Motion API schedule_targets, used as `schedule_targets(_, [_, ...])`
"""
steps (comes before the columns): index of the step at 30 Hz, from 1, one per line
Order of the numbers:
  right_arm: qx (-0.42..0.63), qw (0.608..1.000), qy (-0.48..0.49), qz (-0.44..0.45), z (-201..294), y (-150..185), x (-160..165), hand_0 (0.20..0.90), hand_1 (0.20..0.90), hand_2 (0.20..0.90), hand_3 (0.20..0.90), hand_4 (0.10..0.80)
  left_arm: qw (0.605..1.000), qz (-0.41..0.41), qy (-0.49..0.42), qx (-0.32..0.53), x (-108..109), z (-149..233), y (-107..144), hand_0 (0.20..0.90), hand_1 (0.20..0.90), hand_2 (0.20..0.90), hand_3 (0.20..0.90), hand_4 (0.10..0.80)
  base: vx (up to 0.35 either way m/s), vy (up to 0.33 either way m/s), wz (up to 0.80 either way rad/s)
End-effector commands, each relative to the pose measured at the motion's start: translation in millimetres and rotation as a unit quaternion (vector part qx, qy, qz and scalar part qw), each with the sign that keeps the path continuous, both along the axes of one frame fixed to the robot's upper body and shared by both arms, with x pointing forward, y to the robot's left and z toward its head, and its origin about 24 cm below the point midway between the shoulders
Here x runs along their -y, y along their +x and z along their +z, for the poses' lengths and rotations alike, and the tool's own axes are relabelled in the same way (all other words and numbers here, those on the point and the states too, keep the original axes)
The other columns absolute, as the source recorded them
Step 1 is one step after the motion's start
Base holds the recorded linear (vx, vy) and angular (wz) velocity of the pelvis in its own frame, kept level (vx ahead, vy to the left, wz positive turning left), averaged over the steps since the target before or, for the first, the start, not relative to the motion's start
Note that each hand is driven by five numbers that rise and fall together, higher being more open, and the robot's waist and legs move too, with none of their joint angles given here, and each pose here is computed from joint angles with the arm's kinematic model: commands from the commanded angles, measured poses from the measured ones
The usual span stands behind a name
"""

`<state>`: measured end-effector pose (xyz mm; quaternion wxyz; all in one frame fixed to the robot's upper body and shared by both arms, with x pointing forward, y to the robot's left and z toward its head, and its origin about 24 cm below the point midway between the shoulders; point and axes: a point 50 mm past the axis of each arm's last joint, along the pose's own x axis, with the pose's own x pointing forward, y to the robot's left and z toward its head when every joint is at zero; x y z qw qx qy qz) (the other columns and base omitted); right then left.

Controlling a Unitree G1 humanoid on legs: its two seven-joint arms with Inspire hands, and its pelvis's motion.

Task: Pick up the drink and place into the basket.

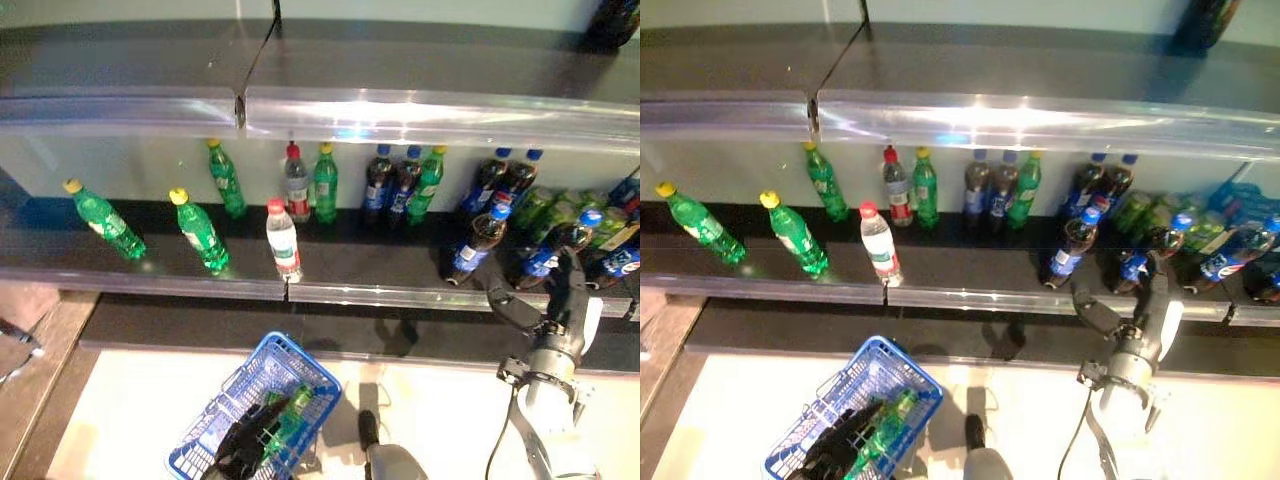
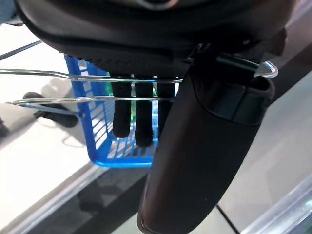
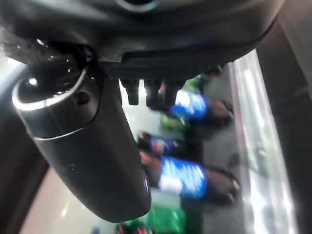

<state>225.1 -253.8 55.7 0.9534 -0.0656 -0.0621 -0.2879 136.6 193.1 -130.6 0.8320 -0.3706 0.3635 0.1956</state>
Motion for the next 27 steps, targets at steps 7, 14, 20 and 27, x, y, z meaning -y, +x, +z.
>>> schedule_targets(7, [0.209,0.978,-0.011,-0.027,76,31,-7,0.900,0.900,0.900,0.900,0.800,0.972,0.015,0.054,0.229,-14,65,82,0.300,0.300,0.300,0.200,0.100,-0.134,-0.085,0.02])
schedule_targets(14, [0.281,0.954,-0.009,-0.100,109,49,-12,0.900,0.900,0.900,0.900,0.800,0.960,0.017,0.049,0.274,-8,78,100,0.300,0.300,0.300,0.200,0.100,-0.142,-0.040,0.01])
schedule_targets(20, [0.329,0.932,0.001,-0.153,127,46,-6,0.900,0.900,0.900,0.900,0.800,0.958,0.016,0.033,0.285,-1,77,102,0.300,0.300,0.300,0.200,0.100,-0.047,0.043,0.01])
schedule_targets(27, [0.330,0.934,-0.045,-0.130,151,58,-1,0.900,0.900,0.900,0.900,0.800,0.956,-0.003,0.017,0.293,6,77,103,0.300,0.300,0.300,0.200,0.100,0.013,0.030,0.00])
